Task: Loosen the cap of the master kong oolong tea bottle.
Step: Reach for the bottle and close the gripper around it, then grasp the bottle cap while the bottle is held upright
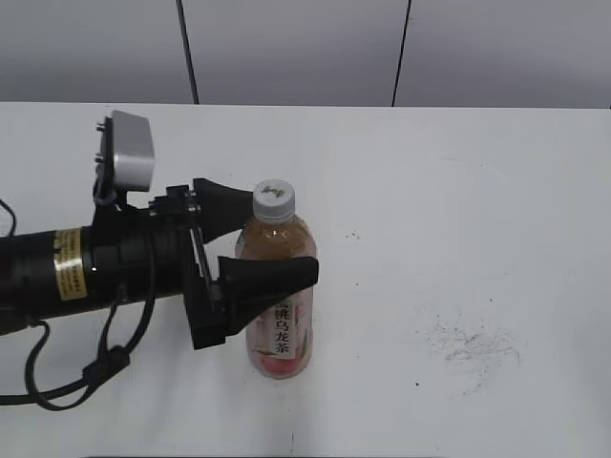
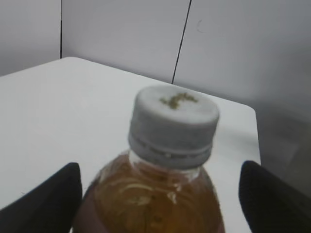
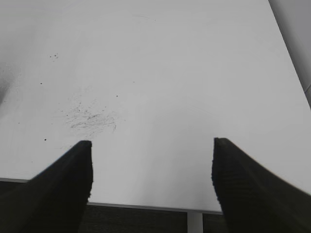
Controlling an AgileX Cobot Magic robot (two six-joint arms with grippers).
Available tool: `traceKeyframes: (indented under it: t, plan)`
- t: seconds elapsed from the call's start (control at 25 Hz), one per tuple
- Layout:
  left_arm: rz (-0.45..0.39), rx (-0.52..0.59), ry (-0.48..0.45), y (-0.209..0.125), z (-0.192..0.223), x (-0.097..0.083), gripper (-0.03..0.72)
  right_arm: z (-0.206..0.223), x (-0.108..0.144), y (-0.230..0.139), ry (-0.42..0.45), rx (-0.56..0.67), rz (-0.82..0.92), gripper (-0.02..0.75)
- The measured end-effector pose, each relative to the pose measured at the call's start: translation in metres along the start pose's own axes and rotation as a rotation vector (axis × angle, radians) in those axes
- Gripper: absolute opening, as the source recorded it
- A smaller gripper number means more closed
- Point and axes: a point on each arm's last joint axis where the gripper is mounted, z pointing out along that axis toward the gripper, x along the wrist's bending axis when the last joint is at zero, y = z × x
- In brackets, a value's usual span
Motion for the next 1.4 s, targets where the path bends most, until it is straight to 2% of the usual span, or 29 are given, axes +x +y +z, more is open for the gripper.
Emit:
traceKeyframes:
  t: [0.2,0.32,0.4,0.52,0.56,1.4]
  plan:
    - [-0.035,0.042,-0.028,-0.019,0.017,0.008,0.587,0.0,0.0,0.0,0.0,0.0,0.0,0.574]
    - [-0.021,0.053,-0.027,-0.026,0.022,0.011,0.582,0.0,0.0,0.0,0.0,0.0,0.0,0.574]
    - [-0.014,0.049,-0.011,-0.027,0.023,0.013,0.55,0.0,0.0,0.0,0.0,0.0,0.0,0.574]
    - [0.025,0.043,-0.008,-0.026,0.023,0.014,0.452,0.0,0.0,0.0,0.0,0.0,0.0,0.574]
    - [0.033,0.043,-0.012,-0.026,0.023,0.013,0.445,0.0,0.0,0.0,0.0,0.0,0.0,0.574]
    - [0.047,0.046,-0.02,-0.027,0.023,0.012,0.445,0.0,0.0,0.0,0.0,0.0,-0.001,0.574]
